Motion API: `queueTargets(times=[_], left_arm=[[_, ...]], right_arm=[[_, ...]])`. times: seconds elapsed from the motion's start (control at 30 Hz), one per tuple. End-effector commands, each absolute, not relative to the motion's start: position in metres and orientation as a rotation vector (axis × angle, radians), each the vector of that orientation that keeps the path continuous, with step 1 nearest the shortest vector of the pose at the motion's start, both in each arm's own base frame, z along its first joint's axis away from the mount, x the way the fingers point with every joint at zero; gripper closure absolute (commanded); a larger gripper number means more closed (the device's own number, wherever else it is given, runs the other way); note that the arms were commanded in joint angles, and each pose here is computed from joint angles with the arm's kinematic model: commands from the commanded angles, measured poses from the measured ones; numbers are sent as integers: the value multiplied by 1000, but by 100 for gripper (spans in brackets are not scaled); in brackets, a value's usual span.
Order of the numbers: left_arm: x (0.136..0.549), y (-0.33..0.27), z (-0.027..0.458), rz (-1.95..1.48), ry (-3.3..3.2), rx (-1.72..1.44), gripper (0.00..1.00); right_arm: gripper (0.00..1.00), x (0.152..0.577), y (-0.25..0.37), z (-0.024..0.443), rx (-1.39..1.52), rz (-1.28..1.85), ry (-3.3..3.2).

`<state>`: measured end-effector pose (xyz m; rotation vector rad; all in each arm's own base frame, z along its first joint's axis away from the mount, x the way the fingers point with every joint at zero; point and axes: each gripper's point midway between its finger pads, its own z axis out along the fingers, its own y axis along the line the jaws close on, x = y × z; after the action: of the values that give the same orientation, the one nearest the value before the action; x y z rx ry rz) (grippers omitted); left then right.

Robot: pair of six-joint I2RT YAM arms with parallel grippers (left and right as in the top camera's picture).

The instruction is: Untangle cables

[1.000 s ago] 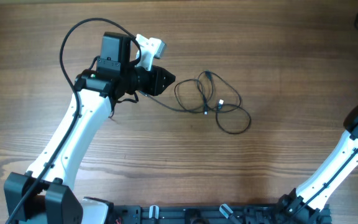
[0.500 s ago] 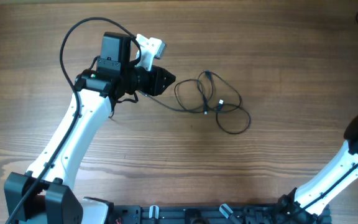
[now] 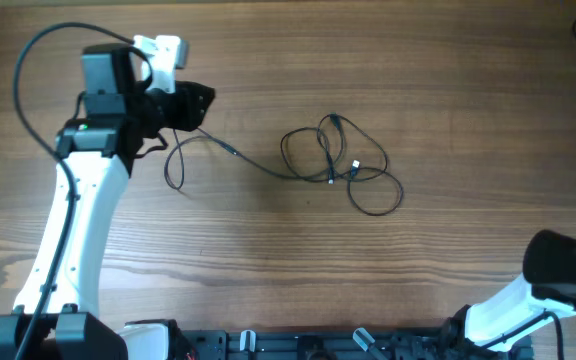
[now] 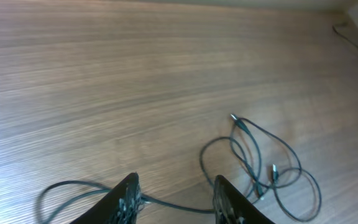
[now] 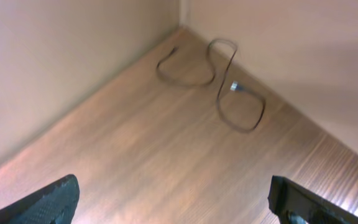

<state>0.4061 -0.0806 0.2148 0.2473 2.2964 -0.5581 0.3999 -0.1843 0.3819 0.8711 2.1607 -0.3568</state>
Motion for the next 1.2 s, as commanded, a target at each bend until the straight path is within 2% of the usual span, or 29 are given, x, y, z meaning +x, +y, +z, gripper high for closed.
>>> queueTargets(times=[0.0, 0.23, 0.4, 0.53, 0.73, 0.97, 1.17], left_arm=[[407, -50, 226, -517, 2279, 148, 61], [400, -32, 228, -499, 2294, 88, 62], [397, -29, 241, -463, 2263, 85, 60], [397, -15, 237, -376, 2289, 7, 61], [398, 2, 232, -273, 2306, -66, 60], [397, 3, 230, -263, 2318, -73, 59], [397, 3, 230, -263, 2318, -73, 58]], right_arm=[[0, 397, -147, 382, 808, -322, 2215], [0, 396, -65, 376, 548, -221, 2355], [0, 390, 19, 346, 203, 57, 2557], [0, 386, 51, 328, 95, 80, 2618], [0, 375, 68, 287, 45, 69, 2753], [0, 378, 76, 211, 122, 53, 2873], [0, 378, 94, 160, 34, 2, 2895]])
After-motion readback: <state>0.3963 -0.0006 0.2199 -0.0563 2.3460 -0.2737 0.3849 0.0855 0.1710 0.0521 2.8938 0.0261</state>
